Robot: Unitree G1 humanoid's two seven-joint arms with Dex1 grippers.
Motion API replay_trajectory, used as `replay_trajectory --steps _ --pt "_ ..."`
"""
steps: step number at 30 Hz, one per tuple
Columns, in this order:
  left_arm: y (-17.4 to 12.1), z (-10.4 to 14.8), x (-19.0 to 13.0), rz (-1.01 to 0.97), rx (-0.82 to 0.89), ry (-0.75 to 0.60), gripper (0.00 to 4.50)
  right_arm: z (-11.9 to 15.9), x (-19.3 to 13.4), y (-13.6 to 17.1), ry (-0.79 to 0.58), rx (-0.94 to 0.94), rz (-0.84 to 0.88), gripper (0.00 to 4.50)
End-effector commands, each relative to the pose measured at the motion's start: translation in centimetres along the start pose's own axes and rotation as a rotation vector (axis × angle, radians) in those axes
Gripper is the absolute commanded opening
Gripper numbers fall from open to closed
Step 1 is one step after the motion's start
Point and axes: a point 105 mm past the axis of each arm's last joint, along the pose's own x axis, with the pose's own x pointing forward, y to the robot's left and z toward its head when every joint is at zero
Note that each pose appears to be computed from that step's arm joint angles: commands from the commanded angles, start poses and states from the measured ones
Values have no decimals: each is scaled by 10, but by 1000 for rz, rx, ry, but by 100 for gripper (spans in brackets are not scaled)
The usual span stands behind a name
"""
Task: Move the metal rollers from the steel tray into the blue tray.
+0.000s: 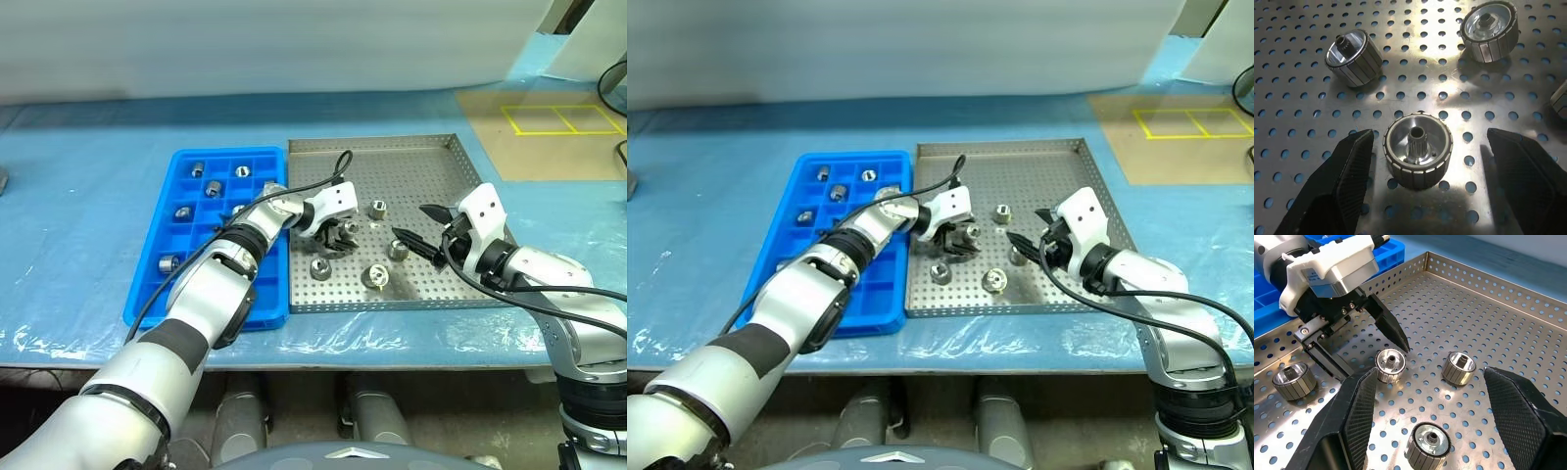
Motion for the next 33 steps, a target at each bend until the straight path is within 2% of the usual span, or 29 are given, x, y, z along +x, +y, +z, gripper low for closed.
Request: replay_trajectory --steps 1,4,7,12,16,20,23,25,29,33 --pt "8 8 -2 49 -26 -28 352 12 -5 0 -32 -41 -9 358" --pt "9 1 -2 73 -16 -2 268 12 -5 1 -30 -43 -9 358" --pt "8 -4 -1 76 -12 22 268 11 -5 1 -28 -44 -9 358" --pt "7 -3 -2 62 -19 8 170 13 -4 -1 -31 -52 -11 358" --pt "15 -1 -6 115 -26 -10 171 14 0 1 -39 -55 4 358" --pt "5 -3 -11 24 -59 -74 171 16 7 2 -51 -52 24 358" --pt "17 -10 -19 130 -51 -61 171 17 14 6 -58 -53 53 358" --pt "27 -3 -27 184 -42 -102 171 19 18 9 -66 -51 78 358" --pt "37 21 -63 213 -28 -284 171 22 30 13 -70 -66 143 358" --pt "34 28 -115 261 -31 -375 171 36 51 12 -107 -97 214 358"
